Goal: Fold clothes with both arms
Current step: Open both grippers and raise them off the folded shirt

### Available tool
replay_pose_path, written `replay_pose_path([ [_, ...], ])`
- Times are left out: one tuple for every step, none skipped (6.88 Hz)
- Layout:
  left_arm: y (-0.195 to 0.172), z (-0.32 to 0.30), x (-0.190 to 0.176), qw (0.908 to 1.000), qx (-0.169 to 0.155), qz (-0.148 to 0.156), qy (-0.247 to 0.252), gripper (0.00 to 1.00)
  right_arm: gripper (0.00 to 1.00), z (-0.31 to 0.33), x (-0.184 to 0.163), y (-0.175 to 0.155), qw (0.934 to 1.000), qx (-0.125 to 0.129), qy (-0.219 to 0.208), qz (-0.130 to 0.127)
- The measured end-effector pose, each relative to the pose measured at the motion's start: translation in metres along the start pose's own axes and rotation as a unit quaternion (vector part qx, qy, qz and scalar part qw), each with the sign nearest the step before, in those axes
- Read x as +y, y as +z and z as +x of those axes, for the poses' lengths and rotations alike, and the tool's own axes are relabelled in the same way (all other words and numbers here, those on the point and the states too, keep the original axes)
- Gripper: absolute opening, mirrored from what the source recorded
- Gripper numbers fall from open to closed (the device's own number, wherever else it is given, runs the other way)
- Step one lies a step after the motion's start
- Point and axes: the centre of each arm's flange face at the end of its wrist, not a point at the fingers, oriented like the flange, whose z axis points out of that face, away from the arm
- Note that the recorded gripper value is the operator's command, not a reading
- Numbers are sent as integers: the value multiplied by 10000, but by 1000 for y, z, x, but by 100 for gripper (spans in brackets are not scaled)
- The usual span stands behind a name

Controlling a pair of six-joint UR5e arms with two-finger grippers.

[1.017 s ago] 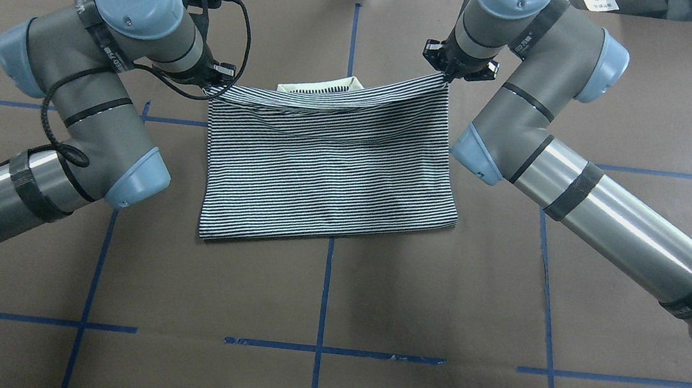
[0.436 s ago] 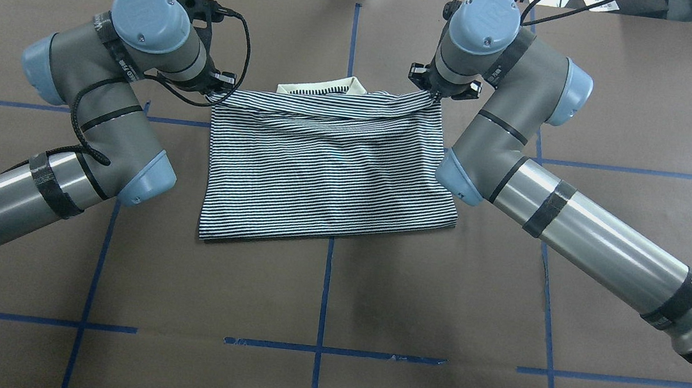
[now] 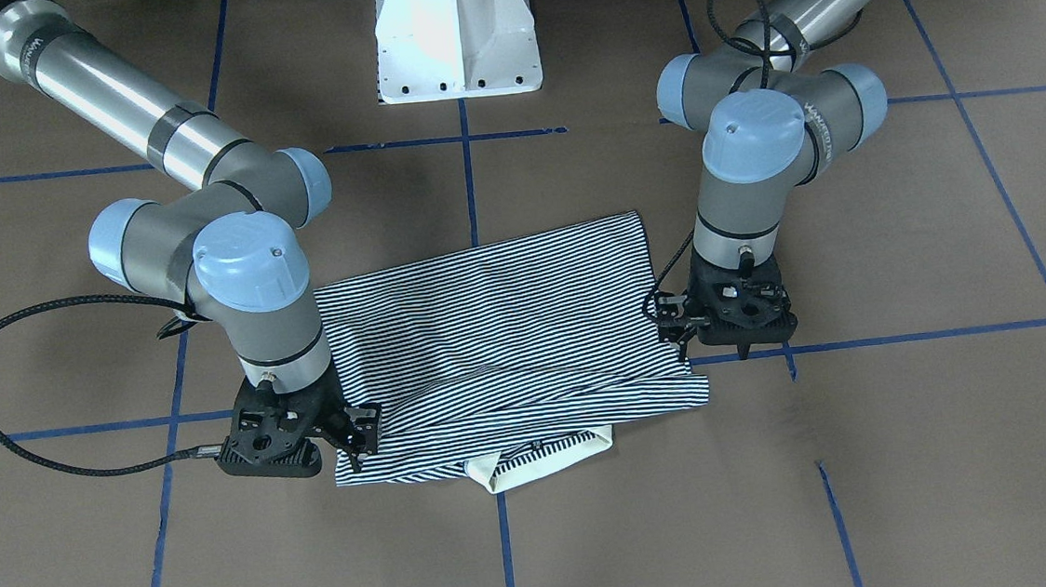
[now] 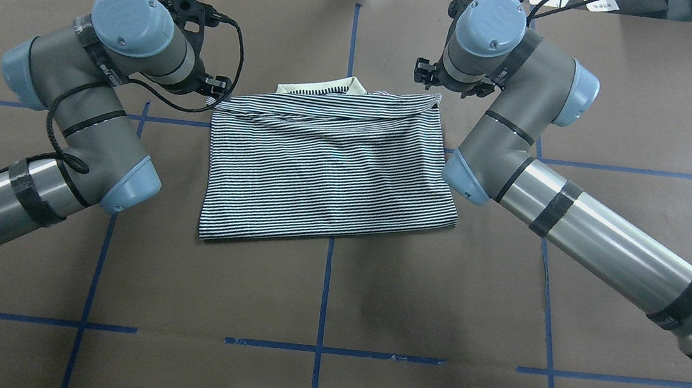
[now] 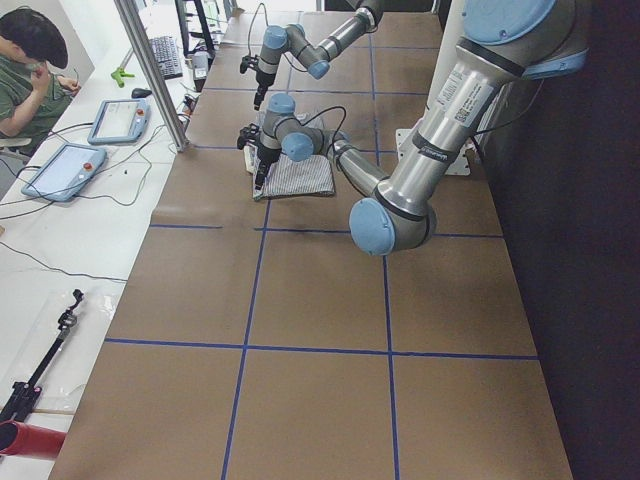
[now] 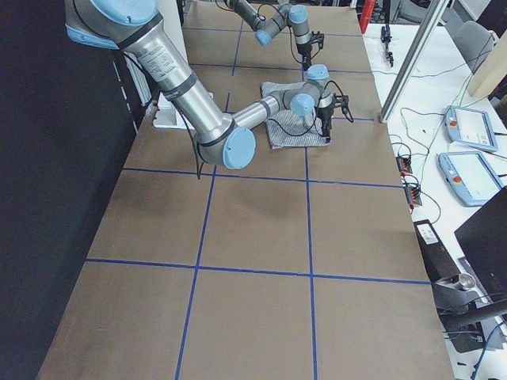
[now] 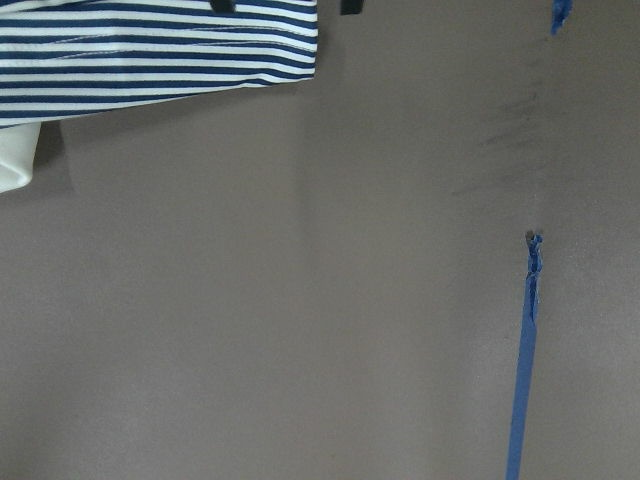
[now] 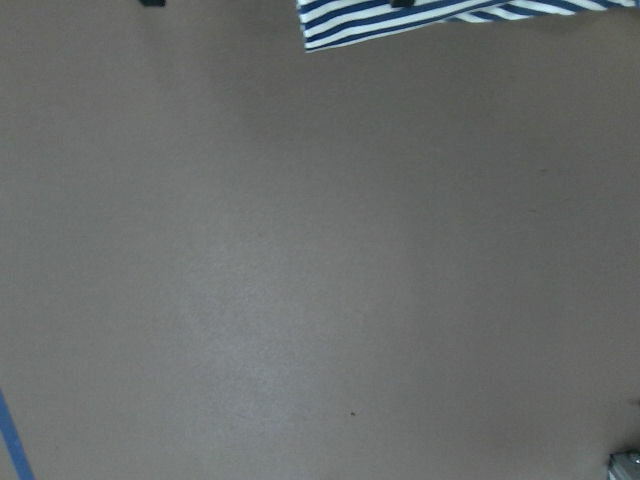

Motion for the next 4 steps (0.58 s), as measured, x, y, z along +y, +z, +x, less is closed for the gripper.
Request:
replay_pose_path([
  [-18,-10,15,9998,102,66,159,100,100,28,-15,-1,9995,-57,-290,-119],
  [-31,-18,30,9996,203,84,179,100,100,59,-23,3,9982,-158,-556,-173],
  [-38,-19,51,9995,322,4,72,100,100,84,-25,8,9969,-267,-717,-176],
  [-39,-13,81,9986,497,-101,-154,81,100,95,-24,9,9961,-351,-785,-188],
])
